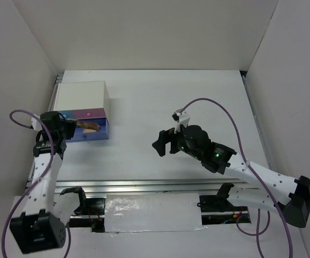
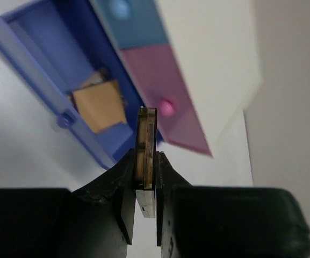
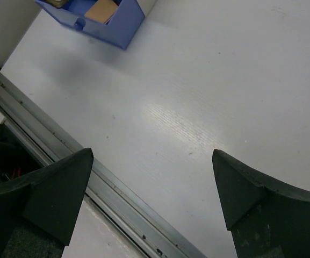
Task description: Organize the makeup
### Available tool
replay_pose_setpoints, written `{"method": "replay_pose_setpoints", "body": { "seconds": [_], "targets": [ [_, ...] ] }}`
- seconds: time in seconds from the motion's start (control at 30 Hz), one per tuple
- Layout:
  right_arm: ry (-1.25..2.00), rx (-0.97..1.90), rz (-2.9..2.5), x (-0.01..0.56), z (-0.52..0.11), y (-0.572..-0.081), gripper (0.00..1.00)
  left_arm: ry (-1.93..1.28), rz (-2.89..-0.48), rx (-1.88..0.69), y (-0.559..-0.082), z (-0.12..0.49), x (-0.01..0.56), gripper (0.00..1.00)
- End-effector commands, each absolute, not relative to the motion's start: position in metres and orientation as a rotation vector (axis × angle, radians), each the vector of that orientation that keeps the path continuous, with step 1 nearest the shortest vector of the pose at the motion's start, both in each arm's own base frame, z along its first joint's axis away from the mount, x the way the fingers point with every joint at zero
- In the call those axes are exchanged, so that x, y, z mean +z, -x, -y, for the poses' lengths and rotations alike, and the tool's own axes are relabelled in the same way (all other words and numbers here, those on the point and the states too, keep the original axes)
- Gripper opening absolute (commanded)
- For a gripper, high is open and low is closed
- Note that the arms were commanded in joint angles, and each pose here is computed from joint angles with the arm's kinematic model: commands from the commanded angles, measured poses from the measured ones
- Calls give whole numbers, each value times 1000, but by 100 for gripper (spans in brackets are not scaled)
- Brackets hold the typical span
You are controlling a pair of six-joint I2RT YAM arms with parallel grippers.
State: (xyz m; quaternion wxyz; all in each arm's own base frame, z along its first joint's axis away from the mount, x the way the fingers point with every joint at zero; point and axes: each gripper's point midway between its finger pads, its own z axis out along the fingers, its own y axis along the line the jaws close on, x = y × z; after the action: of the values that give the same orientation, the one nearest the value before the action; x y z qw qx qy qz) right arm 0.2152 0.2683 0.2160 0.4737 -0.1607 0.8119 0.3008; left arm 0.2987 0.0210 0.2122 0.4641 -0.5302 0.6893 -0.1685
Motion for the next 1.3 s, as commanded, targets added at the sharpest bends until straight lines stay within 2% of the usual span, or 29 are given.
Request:
{"method": "replay_pose_setpoints", "body": {
  "seconds": [0.0, 0.33, 0.43, 0.63, 0.67, 0.73, 0.77, 0.8, 0.83, 0.87, 1.0, 1.07, 1.13, 1.2, 1.23, 1.27],
  "targets": [
    [383, 755, -1950, 222, -261, -210, 100, 1316, -1714, -744, -327, -15, 200, 0],
    [457, 809, -1924, 224, -264, -199, 100, 1404, -1757, -766, -345, -41, 164, 0],
    [462, 812, -1923, 223, -264, -198, 100, 1439, -1733, -717, -341, -52, 154, 5],
    [464, 813, -1921, 221, -265, -199, 100, 1503, -1740, -699, -337, -60, 126, 32],
    [466, 813, -1924, 220, -265, -199, 100, 1500, -1739, -706, -338, -59, 125, 46],
    [470, 811, -1930, 218, -266, -200, 100, 1499, -1736, -710, -336, -58, 122, 64],
    [473, 815, -1930, 218, -268, -199, 100, 1480, -1732, -715, -336, -58, 126, 81],
    [476, 810, -1932, 217, -268, -200, 100, 1471, -1737, -706, -334, -58, 128, 87],
    [480, 805, -1937, 214, -269, -201, 100, 1439, -1710, -690, -334, -61, 144, 99],
    [482, 801, -1939, 213, -269, -202, 100, 1409, -1704, -671, -333, -63, 153, 99],
    [487, 793, -1957, 206, -273, -204, 100, 1262, -1582, -567, -320, -73, 221, 99],
    [482, 791, -1956, 205, -273, -205, 100, 1261, -1593, -508, -305, -74, 221, 90],
    [479, 791, -1956, 203, -274, -206, 100, 1285, -1603, -468, -286, -71, 209, 63],
    [474, 781, -1955, 203, -274, -208, 100, 1332, -1630, -456, -271, -66, 178, 19],
    [472, 777, -1959, 201, -273, -208, 100, 1338, -1628, -465, -268, -64, 170, 7],
    [468, 772, -1957, 201, -273, -209, 100, 1369, -1654, -470, -261, -58, 145, 0]
  ]
}}
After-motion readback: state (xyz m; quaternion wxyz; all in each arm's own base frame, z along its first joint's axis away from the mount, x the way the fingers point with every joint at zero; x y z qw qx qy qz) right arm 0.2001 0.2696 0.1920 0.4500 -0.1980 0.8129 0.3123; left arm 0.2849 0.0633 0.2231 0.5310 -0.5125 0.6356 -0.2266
